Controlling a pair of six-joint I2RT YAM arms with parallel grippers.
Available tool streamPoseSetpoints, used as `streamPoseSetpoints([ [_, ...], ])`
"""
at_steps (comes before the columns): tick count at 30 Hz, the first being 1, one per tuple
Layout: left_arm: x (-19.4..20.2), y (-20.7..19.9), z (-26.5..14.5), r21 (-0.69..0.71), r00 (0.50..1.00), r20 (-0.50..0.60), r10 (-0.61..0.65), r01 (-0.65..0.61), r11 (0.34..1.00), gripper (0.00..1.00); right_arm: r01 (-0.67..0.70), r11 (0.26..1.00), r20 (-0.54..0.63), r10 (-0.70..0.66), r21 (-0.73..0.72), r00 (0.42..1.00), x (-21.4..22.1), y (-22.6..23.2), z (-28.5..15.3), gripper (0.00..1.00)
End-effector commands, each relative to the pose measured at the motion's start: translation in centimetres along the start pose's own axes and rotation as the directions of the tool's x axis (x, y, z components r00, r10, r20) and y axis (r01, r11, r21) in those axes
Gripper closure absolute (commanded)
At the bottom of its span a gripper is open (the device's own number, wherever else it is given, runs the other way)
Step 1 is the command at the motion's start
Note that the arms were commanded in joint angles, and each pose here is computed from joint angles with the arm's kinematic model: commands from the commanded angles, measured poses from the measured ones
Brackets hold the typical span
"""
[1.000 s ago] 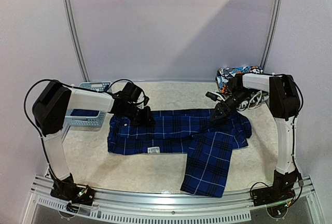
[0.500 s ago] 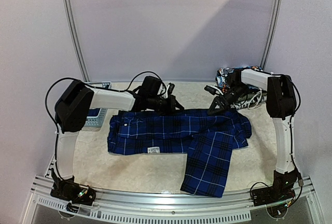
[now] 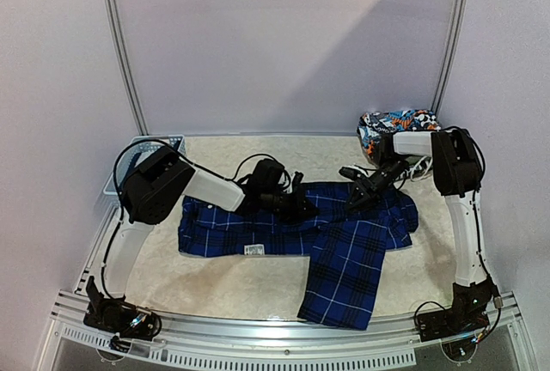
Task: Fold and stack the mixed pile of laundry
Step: Adjust the rectangle-folded shirt at the center of the board.
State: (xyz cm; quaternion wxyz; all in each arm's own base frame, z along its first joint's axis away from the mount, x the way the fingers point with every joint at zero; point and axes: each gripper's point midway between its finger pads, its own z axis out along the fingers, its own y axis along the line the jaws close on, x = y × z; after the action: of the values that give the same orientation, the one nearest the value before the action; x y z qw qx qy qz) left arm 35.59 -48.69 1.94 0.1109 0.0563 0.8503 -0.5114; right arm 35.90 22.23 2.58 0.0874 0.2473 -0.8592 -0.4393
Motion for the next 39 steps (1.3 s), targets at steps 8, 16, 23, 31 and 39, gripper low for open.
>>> streamPoseSetpoints([
  [8,-3.5,-9.0,-6.3,-0.148,0.881,0.096,0.464,-0.448,0.882,0.87,0.276,0.913,0.061,-0.307,0.301,0.950,0.4,3.0,-6.4,0.26],
  [16,2.4,-13.8,-12.5,-0.296,0.605,-0.007,0.796,-0.762,0.576,0.77,0.590,0.702,-0.062,-0.621,0.398,0.781,9.4,10.7,-6.1,0.16],
  [23,8.3,-10.5,-14.3,-0.379,0.573,-0.023,0.819,-0.764,0.523,0.74,0.853,0.437,-0.404,-0.752,0.287,0.521,18.9,10.5,2.6,0.18],
  [31,14.5,-7.5,-14.4,-0.366,0.587,-0.064,0.807,-0.766,0.528,0.72,0.981,0.178,-0.593,-0.783,0.075,0.187,24.7,10.9,8.2,0.17],
  [39,15.9,-6.5,-15.8,-0.399,0.644,-0.004,0.765,-0.703,0.589,0.72,0.996,0.067,-0.702,-0.707,0.055,0.086,23.9,9.6,11.4,0.30],
])
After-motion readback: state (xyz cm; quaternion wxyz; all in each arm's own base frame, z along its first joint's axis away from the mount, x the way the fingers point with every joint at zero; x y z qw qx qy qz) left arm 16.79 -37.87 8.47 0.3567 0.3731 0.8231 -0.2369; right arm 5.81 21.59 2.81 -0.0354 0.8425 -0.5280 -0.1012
